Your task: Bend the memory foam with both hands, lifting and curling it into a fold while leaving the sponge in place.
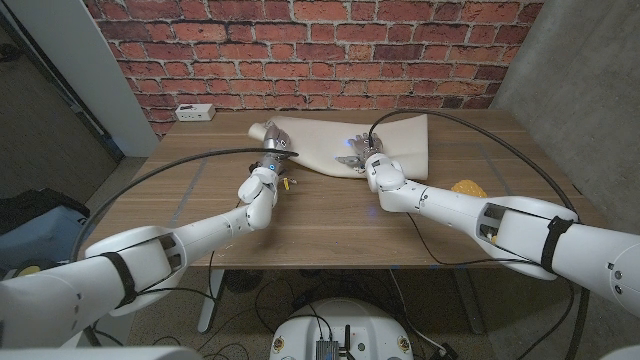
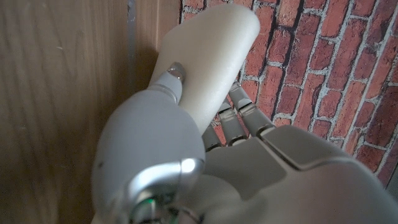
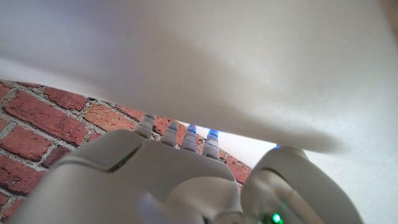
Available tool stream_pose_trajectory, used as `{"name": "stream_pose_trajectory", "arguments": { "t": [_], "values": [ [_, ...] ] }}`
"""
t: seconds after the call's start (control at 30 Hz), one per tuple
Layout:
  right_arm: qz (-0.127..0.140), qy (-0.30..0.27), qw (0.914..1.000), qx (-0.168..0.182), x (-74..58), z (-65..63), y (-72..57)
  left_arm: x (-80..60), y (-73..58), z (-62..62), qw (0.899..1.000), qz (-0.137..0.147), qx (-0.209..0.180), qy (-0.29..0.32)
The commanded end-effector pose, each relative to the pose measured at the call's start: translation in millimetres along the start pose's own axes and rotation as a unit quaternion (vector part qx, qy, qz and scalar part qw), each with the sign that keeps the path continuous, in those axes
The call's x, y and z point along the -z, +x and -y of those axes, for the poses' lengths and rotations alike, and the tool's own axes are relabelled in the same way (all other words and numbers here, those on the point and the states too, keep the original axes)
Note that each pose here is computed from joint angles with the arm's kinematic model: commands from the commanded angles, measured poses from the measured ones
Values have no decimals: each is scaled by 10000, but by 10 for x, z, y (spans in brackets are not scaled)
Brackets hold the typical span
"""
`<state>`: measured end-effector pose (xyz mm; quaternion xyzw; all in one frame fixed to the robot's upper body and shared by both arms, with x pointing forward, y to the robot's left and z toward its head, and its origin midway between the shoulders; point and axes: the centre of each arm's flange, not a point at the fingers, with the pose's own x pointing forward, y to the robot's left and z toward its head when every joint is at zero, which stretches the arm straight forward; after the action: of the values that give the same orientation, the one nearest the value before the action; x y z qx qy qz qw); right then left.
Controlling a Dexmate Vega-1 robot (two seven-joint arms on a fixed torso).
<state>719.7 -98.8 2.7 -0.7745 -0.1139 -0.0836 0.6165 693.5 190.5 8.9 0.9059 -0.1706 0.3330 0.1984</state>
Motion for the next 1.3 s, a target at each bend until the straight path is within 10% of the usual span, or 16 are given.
{"name": "stream_pose_trajectory", "arguments": {
  "t": [0.03, 0.53, 1.3],
  "values": [
    [24, 20, 10000, 30, 33, -13, -24, 126, 17, -66, 9940, -449, -1001, -43],
    [139, 300, 9995, -13, 78, -59, -117, 485, 23, -201, 9631, -444, -2601, 523],
    [315, 187, 9993, -35, 10, -118, -236, 766, 418, -819, 9131, 110, -4055, 405]
  ]
}}
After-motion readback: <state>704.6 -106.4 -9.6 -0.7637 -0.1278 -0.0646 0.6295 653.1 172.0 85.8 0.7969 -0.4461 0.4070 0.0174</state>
